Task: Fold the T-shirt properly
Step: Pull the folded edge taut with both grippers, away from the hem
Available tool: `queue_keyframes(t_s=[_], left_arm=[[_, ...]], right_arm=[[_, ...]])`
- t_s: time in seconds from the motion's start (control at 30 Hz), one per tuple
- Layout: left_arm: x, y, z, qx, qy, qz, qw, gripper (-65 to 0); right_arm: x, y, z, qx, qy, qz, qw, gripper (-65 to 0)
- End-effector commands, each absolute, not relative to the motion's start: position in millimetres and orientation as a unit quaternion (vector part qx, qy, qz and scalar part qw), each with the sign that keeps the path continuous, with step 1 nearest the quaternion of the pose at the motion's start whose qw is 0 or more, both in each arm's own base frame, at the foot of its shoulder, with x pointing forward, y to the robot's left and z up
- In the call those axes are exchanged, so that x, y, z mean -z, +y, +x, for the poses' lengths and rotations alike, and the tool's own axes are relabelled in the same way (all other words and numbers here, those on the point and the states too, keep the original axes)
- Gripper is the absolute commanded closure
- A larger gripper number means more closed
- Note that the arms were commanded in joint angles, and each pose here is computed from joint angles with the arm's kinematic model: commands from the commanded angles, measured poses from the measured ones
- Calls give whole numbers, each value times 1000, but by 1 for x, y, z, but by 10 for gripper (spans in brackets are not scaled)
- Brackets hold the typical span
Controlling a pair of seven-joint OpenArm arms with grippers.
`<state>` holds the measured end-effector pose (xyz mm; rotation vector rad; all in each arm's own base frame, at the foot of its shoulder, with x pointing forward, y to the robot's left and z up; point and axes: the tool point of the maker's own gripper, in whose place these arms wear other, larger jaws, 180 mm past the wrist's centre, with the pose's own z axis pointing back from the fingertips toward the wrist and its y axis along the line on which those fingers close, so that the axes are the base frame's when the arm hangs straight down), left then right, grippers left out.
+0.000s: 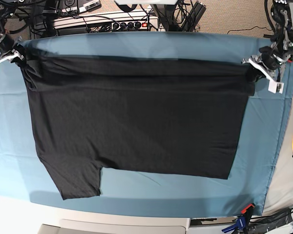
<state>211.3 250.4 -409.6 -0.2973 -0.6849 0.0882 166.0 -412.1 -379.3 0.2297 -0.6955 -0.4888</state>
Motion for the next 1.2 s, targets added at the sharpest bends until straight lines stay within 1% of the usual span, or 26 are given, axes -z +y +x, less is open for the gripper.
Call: queue_keyframes(t_s=[0.0,0.2,0.5,0.63,0.87,1.07,1.17], left_arm=[[421,259,192,-35,-292,-123,948,0],[425,255,163,-35,-269,-124,954,0],[406,250,132,-51,-278,-117,952,0],[397,254,127,-50,-284,-106,952,0],[390,260,134,-54,-302,-99,947,0],[389,260,135,-54,-306,-98,945,0],[389,260,136,-54,-308,-98,945,-79]], right_arm=[[366,-427,167,229,-345,90,906,0],[369,-429,143,226,-315,87,918,0],[375,-427,116,219,-282,88,930,0],[370,-433,118,211,-281,81,933,0],[354,-447,129,190,-289,62,936,0],[357,-444,128,195,-290,66,934,0],[358,-443,127,196,-290,67,934,0]])
